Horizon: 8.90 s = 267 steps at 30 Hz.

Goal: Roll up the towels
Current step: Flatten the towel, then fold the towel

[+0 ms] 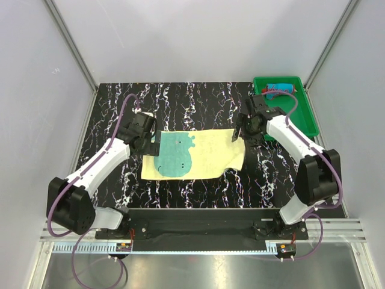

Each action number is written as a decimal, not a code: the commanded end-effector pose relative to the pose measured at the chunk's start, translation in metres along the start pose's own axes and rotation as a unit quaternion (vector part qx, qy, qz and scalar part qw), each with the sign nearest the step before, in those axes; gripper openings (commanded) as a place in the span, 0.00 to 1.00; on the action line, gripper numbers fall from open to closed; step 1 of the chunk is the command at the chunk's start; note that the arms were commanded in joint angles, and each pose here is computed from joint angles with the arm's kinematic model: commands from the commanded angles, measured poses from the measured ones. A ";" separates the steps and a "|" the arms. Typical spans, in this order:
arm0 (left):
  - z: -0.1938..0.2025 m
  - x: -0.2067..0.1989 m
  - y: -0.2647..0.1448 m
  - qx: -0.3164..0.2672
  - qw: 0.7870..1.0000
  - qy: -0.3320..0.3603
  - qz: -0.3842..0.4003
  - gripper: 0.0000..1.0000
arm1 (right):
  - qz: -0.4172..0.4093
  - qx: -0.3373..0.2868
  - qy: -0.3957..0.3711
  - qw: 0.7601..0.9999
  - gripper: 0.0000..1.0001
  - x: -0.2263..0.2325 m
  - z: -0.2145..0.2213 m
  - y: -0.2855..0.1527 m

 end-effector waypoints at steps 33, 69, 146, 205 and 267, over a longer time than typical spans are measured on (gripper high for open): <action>0.086 0.015 0.024 -0.001 0.897 -0.422 0.130 0.89 | -0.048 -0.014 0.006 0.999 1.00 -0.048 0.059 -0.024; 0.106 0.008 0.061 0.020 0.904 -0.410 0.118 0.00 | -0.006 -0.011 0.031 0.999 1.00 -0.070 0.053 0.002; -0.089 0.063 0.095 0.040 0.934 -0.324 0.145 0.00 | -0.010 0.013 0.079 0.997 0.00 -0.019 -0.061 0.051; -0.108 0.029 0.029 -0.080 0.973 -0.207 0.063 0.99 | -0.072 -0.003 0.071 0.995 0.66 -0.046 -0.048 0.027; -0.031 0.029 -0.004 -0.050 0.994 -0.089 0.050 0.99 | -0.009 -0.026 0.069 0.997 0.00 -0.036 -0.044 0.029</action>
Point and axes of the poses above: each gripper's point midway between its finger pads, its own y axis out along the fingers, its own x axis along the line the jaws close on, z = x × y, the point moved 9 cm from there along -y, back along the fingers, and after that the axes turned 11 degrees about y, right-handed, at the moved point
